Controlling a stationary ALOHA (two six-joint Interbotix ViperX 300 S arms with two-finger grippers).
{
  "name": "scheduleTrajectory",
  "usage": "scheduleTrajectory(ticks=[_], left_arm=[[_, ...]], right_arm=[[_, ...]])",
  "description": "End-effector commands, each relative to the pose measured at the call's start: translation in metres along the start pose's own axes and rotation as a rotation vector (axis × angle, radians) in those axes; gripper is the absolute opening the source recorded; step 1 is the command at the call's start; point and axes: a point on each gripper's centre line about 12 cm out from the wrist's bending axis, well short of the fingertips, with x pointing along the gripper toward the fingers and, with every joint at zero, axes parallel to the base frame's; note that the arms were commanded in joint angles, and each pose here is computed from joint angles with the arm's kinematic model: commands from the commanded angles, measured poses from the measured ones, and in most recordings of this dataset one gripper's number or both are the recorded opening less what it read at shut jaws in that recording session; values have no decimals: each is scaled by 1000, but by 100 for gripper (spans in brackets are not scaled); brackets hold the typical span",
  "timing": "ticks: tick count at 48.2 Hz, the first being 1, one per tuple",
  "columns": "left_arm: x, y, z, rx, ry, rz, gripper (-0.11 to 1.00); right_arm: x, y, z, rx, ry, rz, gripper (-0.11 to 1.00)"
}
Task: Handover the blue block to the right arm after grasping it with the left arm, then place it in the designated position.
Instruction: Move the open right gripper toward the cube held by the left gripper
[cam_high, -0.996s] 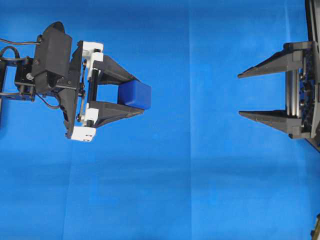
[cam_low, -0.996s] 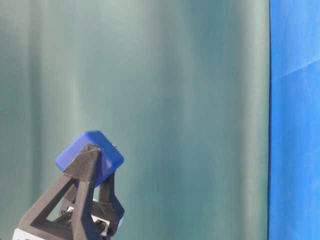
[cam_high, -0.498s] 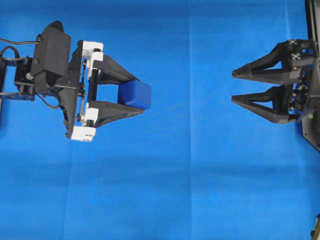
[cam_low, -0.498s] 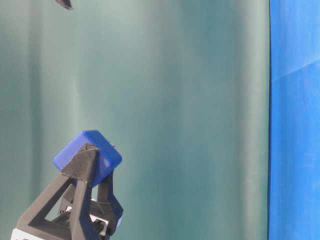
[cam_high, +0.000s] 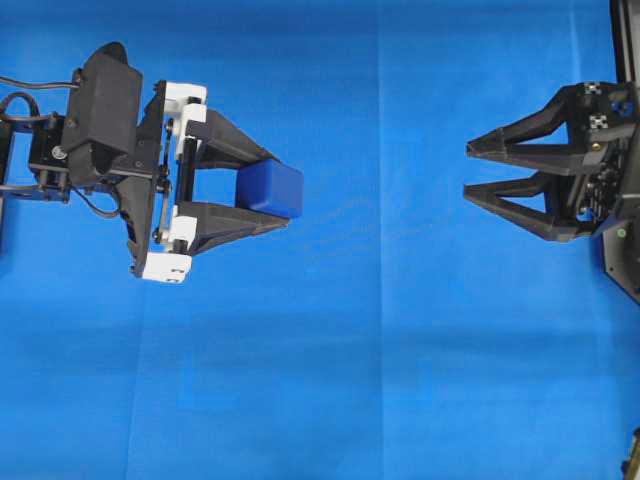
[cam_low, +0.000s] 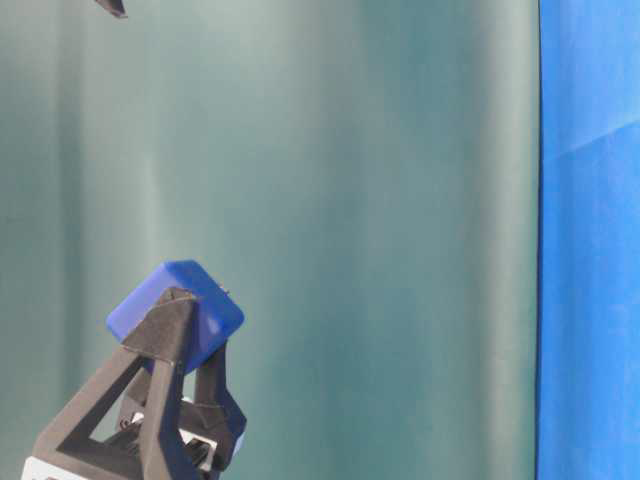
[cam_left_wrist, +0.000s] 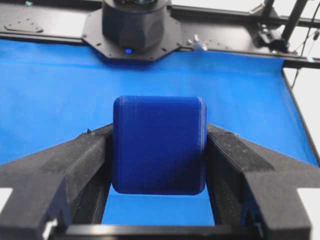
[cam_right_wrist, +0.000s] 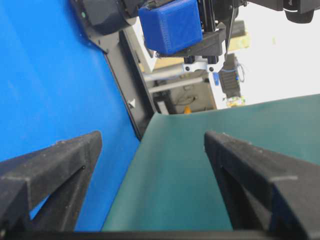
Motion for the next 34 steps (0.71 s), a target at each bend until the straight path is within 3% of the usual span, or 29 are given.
scheduleTrajectory(ticks=[1,34], left_arm=[[-3,-2,14,-3,-44,-6,47],[-3,-2,13,-6,-43,-5,47]], right_arm=[[0,-11,6,-1,-19,-27,95],[1,-11,6,-1,-19,-27,95]])
